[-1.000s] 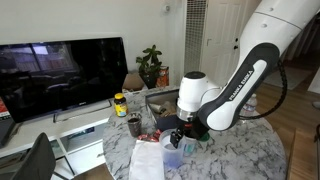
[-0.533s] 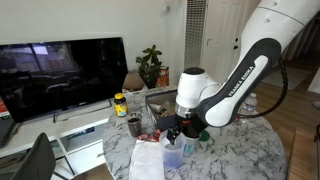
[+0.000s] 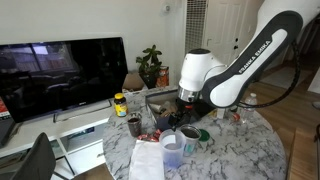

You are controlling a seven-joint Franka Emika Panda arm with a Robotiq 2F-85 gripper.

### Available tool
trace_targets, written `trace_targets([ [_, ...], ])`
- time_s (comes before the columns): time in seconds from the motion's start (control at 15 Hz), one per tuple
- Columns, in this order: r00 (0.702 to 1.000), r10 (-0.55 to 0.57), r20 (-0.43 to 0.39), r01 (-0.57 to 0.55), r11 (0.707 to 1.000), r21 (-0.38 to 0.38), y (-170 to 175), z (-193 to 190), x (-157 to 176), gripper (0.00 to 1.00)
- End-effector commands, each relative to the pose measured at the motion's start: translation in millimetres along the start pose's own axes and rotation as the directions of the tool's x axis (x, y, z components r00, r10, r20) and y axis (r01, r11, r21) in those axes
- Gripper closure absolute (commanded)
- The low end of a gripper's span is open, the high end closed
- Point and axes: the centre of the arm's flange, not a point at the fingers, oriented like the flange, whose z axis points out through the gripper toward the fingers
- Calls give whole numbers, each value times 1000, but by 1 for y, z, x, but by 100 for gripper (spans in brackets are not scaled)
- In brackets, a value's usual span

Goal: Remove both cups in the shoe box at the same time and place them on the table then pick up the gray cup and stack it into the clear cup

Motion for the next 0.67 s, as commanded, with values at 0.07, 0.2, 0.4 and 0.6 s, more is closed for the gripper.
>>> trace_targets([
  [0.07,1000,4,31,-5,1000,26,54,-26,-16,0],
  [0.2,998,-18,52,15,998,55,78,-16,-17,0],
  [0.4,996,-29,87,18,993,120,100,7,-17,0],
  [0.6,992,-51,116,30,984,177,107,27,-16,0],
])
